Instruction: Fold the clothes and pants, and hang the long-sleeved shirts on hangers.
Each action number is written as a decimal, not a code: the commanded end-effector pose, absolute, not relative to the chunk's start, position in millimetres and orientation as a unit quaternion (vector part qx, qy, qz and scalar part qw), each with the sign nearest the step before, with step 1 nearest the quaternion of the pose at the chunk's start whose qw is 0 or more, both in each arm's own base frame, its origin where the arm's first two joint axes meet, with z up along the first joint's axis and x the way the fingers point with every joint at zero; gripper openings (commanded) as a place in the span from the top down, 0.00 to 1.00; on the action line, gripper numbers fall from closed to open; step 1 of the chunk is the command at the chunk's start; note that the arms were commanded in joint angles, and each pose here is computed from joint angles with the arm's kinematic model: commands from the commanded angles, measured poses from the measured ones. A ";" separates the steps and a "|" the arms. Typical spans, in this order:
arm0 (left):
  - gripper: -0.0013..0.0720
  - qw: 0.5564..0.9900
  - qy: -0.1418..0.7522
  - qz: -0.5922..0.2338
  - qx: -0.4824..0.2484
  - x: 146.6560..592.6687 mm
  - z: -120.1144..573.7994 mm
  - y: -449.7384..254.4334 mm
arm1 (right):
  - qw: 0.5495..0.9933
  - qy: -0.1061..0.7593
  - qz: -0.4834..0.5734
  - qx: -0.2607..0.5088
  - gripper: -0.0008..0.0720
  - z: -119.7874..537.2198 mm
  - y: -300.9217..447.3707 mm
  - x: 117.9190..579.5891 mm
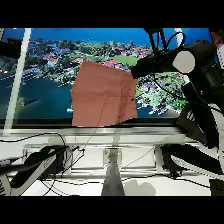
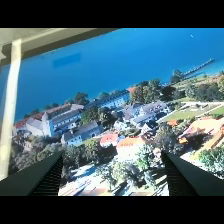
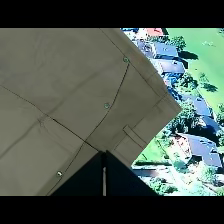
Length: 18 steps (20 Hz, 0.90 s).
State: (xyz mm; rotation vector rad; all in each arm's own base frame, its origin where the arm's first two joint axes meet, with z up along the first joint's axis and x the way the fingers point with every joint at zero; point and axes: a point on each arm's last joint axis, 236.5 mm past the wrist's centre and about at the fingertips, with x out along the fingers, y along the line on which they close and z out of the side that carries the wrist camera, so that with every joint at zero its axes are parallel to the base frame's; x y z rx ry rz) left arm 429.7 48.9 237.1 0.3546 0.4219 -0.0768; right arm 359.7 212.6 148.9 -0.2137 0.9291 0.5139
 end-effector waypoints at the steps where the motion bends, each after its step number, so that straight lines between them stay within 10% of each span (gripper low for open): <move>1: 0.02 0.962 0.208 -0.038 0.175 429.5 237.7 48.9 | 0.857 0.442 0.245 -0.102 0.97 148.9 213.0 359.6; 18: 0.02 0.963 0.206 -0.039 0.171 429.8 238.2 47.7 | 0.859 0.435 0.223 -0.152 0.97 146.9 194.1 367.8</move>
